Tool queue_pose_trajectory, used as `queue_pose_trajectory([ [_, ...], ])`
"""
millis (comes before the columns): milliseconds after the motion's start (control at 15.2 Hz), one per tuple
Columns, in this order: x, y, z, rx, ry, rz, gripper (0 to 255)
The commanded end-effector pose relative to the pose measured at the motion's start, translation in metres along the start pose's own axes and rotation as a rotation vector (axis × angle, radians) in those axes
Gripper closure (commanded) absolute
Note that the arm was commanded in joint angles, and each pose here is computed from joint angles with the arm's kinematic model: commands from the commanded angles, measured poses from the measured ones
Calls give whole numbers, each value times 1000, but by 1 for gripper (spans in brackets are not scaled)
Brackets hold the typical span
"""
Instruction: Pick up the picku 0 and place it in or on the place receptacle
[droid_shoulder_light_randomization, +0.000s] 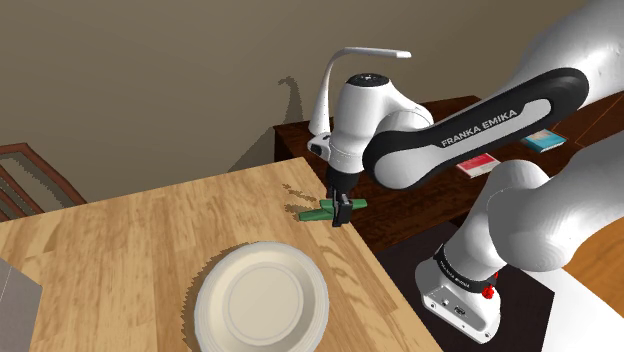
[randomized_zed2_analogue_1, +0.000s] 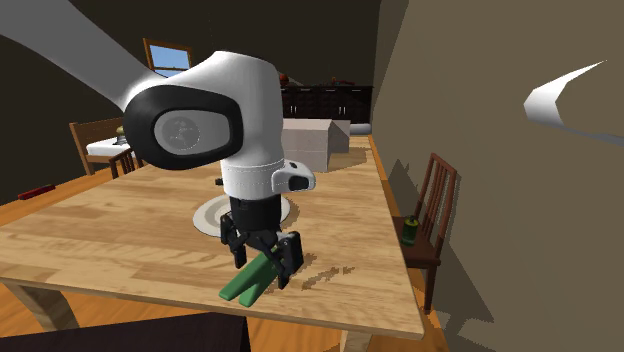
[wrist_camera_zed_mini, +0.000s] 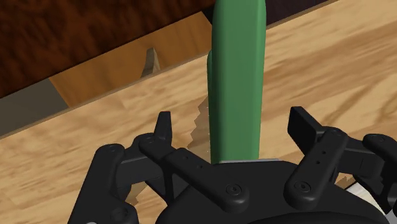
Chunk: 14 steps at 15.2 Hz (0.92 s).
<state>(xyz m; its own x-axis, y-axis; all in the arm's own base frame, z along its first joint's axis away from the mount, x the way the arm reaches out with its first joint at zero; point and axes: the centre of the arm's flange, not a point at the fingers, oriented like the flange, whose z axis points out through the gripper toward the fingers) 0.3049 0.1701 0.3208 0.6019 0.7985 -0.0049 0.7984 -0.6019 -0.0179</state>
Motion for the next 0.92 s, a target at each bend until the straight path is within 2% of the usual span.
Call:
queue_pose_trajectory([
  [0,0,0,0,0,0,0,255],
  [594,0,0,0,0,0,0,255],
  [858,0,0,-21,0,0,0,255],
])
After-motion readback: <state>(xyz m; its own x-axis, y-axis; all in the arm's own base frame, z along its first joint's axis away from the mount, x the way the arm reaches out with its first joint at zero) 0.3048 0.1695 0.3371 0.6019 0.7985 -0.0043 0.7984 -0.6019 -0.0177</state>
